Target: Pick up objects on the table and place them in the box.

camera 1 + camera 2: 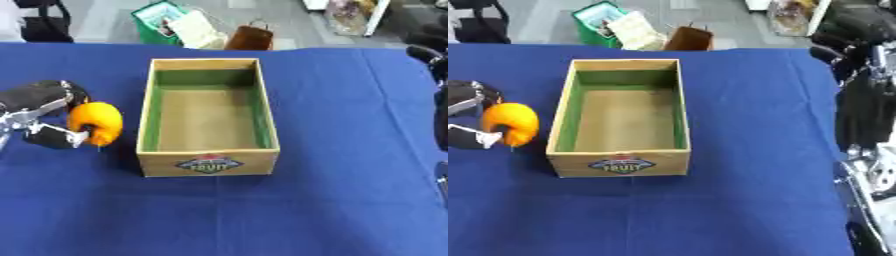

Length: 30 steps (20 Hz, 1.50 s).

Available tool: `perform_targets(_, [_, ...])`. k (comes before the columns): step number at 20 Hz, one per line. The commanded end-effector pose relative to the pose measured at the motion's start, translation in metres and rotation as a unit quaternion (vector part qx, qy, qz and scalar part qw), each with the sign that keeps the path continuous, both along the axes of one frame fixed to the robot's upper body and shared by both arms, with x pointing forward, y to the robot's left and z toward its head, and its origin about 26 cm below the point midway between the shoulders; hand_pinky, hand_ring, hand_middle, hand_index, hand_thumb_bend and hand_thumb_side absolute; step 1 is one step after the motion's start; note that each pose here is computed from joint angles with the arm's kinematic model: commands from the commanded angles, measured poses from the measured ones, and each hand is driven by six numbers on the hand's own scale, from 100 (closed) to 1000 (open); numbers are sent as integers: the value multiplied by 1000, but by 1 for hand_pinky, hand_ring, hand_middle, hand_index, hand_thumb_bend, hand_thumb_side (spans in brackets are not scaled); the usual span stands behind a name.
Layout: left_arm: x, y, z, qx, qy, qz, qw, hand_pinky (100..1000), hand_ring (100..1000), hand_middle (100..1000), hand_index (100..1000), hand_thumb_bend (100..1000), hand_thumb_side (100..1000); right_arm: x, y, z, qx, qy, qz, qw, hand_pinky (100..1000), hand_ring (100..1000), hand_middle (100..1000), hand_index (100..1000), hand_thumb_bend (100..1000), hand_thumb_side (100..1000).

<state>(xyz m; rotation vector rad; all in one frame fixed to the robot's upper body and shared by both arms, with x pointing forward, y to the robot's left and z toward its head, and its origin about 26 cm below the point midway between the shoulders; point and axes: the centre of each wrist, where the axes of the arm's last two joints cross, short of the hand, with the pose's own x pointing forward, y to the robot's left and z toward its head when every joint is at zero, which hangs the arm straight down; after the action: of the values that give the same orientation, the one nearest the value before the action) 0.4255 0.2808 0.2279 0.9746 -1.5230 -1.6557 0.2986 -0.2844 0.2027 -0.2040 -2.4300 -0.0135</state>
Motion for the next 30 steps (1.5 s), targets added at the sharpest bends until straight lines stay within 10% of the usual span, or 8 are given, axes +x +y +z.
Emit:
perform_targets(1, [-4,5,28,-7,-53,5,999,427,527,565,619,100,292,-2,-1,7,-9,-12,-2,1000,777,765,697,791,100,1000])
perform_targets(14, [6,-49,108,-104,-219,-49,969,459,518,490,560,100,325,1,3,16,-17,-29,17,999,775,763,698,790,100,1000])
perform_targets(30, [32,-148,54,-80,-225,-60,969,453,522,492,561,100,315,4,13,22,-1,-42,46,998,775,762,698,790,100,1000])
